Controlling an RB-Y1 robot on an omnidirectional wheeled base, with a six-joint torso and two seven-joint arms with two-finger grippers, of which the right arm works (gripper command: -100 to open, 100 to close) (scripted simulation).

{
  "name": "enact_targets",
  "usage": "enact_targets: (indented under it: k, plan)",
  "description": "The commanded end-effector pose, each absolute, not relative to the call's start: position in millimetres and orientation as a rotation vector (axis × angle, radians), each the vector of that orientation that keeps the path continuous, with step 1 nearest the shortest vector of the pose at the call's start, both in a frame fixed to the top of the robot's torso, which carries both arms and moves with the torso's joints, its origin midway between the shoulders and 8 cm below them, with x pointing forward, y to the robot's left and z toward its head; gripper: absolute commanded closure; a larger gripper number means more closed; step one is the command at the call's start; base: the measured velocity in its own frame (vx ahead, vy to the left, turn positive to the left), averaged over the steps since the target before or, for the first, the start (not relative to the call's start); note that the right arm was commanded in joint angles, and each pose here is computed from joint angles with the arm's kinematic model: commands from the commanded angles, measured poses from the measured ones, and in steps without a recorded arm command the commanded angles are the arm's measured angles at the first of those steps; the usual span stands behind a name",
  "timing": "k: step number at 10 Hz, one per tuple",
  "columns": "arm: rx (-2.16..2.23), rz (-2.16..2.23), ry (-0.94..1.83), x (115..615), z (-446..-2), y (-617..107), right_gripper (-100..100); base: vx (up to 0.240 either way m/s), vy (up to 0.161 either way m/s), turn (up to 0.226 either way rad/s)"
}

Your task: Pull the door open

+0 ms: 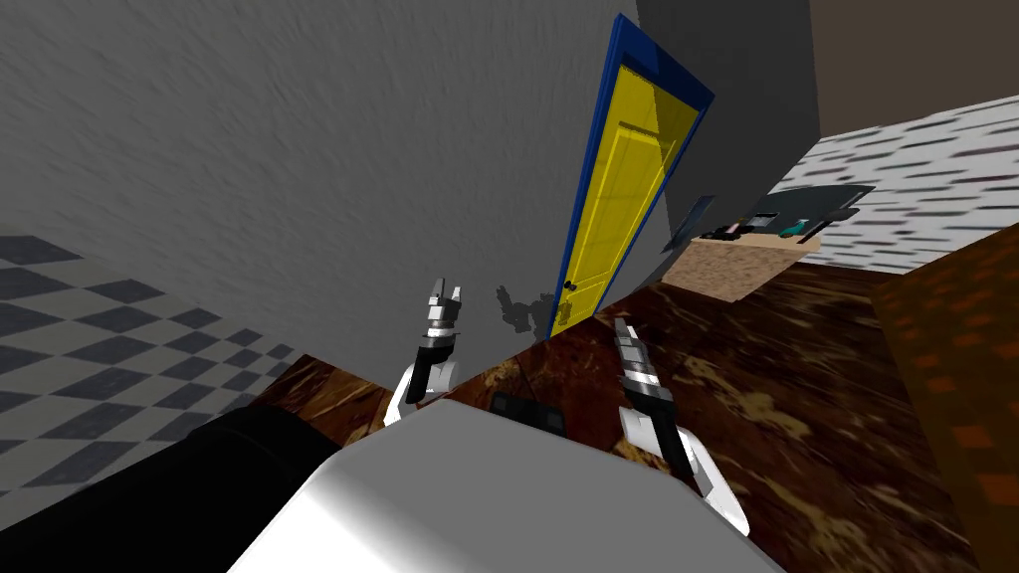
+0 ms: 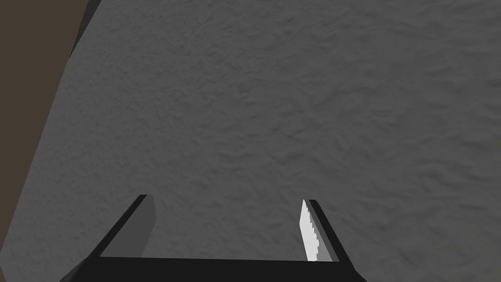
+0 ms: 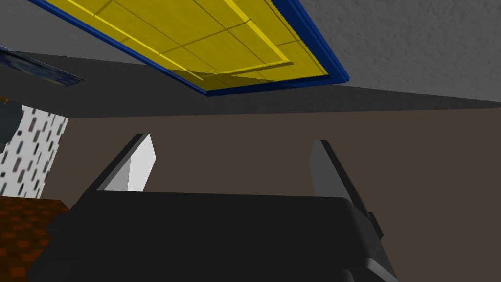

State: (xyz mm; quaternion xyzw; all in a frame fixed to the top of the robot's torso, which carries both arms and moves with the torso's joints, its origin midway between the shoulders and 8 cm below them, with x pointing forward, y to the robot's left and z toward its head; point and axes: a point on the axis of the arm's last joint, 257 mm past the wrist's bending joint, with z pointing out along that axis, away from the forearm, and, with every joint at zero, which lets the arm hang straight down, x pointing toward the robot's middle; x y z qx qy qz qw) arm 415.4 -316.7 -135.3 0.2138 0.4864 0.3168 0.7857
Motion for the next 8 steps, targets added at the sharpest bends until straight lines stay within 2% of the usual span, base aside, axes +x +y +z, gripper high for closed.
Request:
enact_targets:
  k: [1, 8]
  plan:
    - [0.439, 0.652, 1.071, 418, -145, -317, -100, 0.084, -0.104, 0.071]
    - [0.35, 0.529, 1.163, 430, -184, -318, -100, 0.076, -0.089, 0.095]
